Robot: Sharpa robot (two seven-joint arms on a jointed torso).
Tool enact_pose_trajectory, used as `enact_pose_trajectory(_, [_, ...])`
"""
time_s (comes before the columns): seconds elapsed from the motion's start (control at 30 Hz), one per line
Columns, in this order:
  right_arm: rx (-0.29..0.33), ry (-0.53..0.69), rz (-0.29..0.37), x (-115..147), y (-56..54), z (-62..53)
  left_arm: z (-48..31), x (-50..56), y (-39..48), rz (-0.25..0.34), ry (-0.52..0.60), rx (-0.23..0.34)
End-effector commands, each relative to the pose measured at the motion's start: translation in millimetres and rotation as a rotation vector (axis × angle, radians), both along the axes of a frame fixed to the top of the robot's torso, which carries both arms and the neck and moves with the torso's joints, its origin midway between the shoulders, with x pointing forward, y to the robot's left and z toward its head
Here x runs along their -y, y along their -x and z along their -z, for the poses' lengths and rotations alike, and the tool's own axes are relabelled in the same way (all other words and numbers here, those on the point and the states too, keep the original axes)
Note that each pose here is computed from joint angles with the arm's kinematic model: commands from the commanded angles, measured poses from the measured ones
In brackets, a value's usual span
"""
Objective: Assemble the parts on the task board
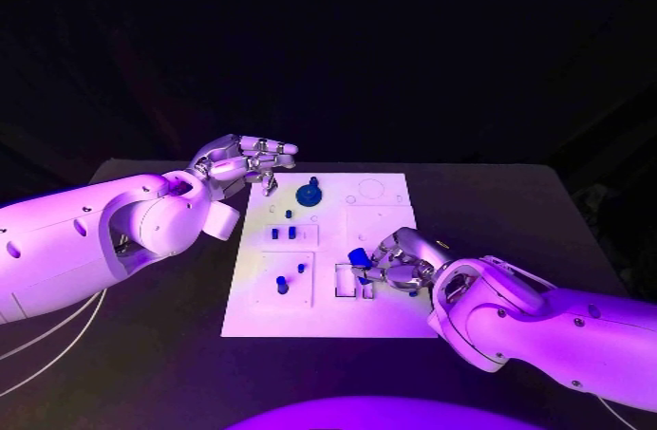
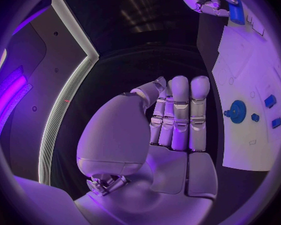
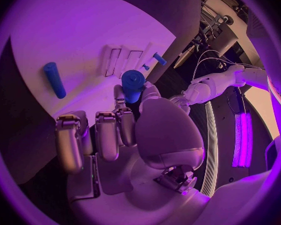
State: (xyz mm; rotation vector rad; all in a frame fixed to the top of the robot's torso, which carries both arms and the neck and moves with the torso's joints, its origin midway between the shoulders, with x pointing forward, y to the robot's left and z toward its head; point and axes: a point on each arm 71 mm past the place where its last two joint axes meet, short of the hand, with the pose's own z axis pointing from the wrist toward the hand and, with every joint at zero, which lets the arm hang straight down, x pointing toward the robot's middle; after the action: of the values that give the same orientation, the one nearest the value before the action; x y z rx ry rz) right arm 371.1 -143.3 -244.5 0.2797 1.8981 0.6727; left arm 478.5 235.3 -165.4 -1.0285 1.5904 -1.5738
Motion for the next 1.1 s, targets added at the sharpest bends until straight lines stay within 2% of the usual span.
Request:
enact_pose_trajectory(0.03, [-0.097, 0.023, -0.044, -7, 1.7, 7.6, -1.4, 3.2, 1.0, 0.024, 0.007, 0.007])
enact_pose_trajectory(0.2, [-0.129, 0.038, -0.059, -15, 0.4, 11.6, -1.5, 3.9, 1.2, 0.026, 0.008, 0.007])
enact_pose_trajectory(0.43, [-0.141, 0.05, -0.059, -18, -2.6, 14.9, -1.6, 3.9, 1.3, 0.027, 0.008, 0.007])
enact_pose_trajectory(0.73, [-0.13, 0.059, -0.037, -18, -9.5, 18.3, -1.5, 4.4, 1.7, 0.032, 0.009, 0.005])
enact_pose_trajectory(1.1, [-0.118, 0.062, -0.05, -20, -10.5, 18.2, -1.5, 4.1, 1.8, 0.033, 0.008, 0.003])
